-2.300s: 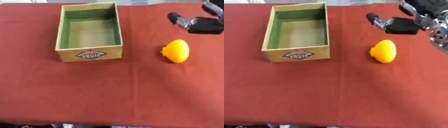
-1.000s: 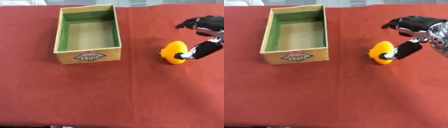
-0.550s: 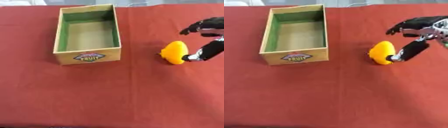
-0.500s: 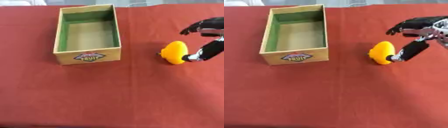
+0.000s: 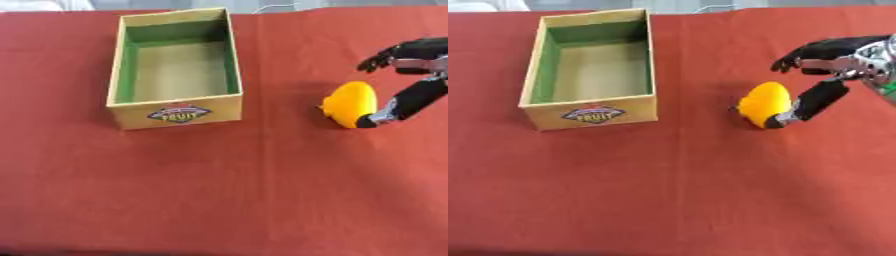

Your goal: Pick up objects on the table and place them in the box.

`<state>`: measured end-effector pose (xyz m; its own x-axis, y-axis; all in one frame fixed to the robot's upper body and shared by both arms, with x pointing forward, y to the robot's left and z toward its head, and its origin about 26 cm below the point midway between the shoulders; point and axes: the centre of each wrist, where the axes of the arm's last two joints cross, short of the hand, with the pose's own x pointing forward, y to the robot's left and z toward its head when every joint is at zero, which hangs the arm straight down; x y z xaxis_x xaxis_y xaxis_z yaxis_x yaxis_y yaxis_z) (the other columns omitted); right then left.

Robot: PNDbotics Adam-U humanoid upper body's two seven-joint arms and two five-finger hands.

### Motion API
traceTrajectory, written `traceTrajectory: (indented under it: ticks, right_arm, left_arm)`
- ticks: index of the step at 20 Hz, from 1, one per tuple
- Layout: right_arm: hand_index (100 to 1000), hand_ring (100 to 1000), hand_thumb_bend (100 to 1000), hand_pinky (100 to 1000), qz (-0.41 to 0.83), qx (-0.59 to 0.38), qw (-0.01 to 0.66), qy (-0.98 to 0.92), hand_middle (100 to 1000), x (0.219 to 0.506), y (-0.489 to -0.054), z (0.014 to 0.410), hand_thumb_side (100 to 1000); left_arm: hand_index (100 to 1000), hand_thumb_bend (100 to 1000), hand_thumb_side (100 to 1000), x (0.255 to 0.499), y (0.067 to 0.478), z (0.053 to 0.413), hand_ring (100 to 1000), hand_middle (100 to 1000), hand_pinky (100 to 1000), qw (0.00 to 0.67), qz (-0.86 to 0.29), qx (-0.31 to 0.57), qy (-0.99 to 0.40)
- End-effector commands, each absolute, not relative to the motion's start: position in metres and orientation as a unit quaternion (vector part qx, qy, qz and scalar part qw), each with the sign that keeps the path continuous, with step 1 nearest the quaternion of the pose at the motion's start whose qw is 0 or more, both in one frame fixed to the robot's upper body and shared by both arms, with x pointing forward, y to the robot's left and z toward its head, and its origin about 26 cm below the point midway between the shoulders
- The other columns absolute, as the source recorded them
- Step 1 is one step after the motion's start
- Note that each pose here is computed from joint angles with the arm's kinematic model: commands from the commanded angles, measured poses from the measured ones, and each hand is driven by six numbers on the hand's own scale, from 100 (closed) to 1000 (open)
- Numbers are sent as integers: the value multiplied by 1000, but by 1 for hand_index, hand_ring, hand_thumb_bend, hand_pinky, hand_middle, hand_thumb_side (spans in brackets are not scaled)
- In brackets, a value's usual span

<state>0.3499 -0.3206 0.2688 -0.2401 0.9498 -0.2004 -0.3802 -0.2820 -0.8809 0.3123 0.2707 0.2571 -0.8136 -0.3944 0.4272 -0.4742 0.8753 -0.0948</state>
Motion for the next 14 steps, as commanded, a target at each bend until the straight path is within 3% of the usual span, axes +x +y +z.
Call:
traceTrajectory:
  ticks: [1, 9, 13, 14]
  right_arm:
    - [1000, 941, 621, 870, 692, -413, 473, -355, 888, 355, -327, 275, 651]
    - [1000, 933, 575, 859, 702, -405, 480, -335, 851, 365, -332, 262, 632]
    - [1000, 914, 509, 845, 703, -404, 478, -338, 780, 367, -332, 261, 609]
    - [963, 903, 502, 837, 701, -405, 475, -344, 742, 366, -331, 262, 622]
  left_arm:
    - [826, 134, 910, 308, 273, 267, 603, 688, 598, 183, 94, 233, -951]
    - [826, 134, 911, 308, 273, 267, 603, 689, 599, 182, 94, 232, -951]
    - [825, 132, 910, 308, 273, 267, 603, 689, 598, 182, 95, 232, -951]
    - [825, 132, 910, 308, 273, 267, 603, 689, 599, 182, 95, 232, -951]
